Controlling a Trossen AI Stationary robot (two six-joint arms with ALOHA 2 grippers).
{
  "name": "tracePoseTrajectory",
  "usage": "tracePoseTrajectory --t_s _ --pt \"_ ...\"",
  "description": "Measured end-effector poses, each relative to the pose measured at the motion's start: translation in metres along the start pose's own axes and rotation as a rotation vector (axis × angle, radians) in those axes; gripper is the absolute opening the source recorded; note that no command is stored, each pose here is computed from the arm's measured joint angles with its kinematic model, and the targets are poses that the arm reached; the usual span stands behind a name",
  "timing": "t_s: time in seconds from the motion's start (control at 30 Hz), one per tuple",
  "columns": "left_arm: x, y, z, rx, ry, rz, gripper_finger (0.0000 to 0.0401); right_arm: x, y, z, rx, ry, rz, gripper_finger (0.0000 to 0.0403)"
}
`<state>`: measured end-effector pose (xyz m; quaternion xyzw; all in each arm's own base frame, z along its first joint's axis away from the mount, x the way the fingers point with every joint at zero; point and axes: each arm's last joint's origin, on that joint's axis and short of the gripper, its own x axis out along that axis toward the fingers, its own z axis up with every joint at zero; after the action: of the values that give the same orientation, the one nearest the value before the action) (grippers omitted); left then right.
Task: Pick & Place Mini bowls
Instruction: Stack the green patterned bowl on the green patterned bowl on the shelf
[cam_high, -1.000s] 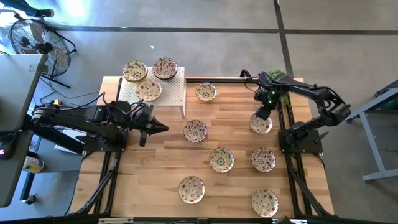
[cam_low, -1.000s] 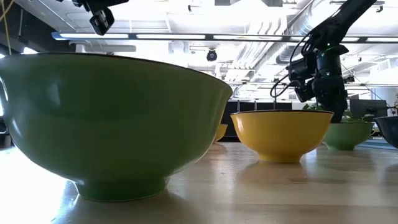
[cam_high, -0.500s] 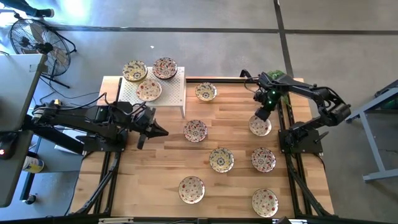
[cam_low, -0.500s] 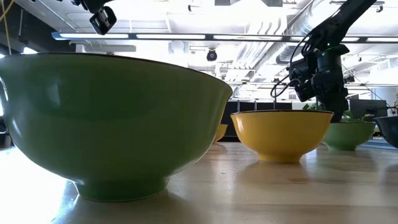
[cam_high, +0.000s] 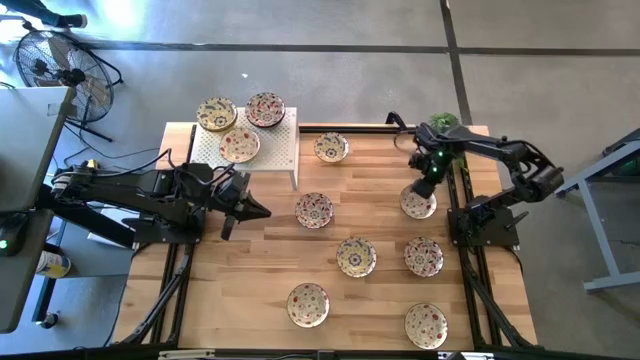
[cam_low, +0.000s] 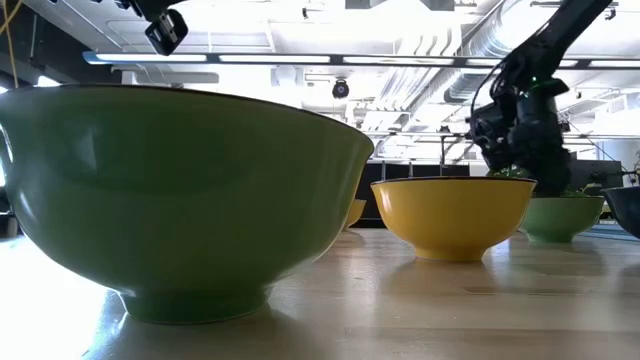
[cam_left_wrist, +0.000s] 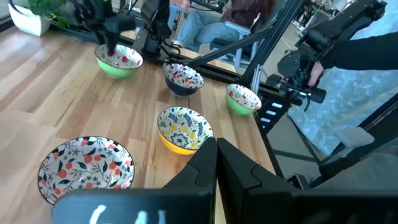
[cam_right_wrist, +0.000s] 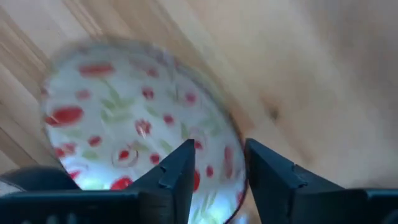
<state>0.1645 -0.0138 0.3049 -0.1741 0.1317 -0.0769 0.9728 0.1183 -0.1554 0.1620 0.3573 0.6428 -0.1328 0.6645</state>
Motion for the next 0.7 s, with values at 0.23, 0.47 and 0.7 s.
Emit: tracePoseTrajectory --t_s 0.23,0.47,0.7 --pt "0.000 0.000 0.000 0.010 -0.007 0.018 0.0001 -0.004 0.000 0.004 0.021 -0.033 0.008 0.0053" --pt "0.000 0.001 0.000 0.021 -0.007 0.019 0.0001 -0.004 0.003 0.005 0.075 -0.053 0.088 0.0018" --pt "0.000 0.001 0.000 0.027 -0.015 0.047 0.0001 -0.031 0.020 0.012 0.140 -0.158 0.112 0.0009"
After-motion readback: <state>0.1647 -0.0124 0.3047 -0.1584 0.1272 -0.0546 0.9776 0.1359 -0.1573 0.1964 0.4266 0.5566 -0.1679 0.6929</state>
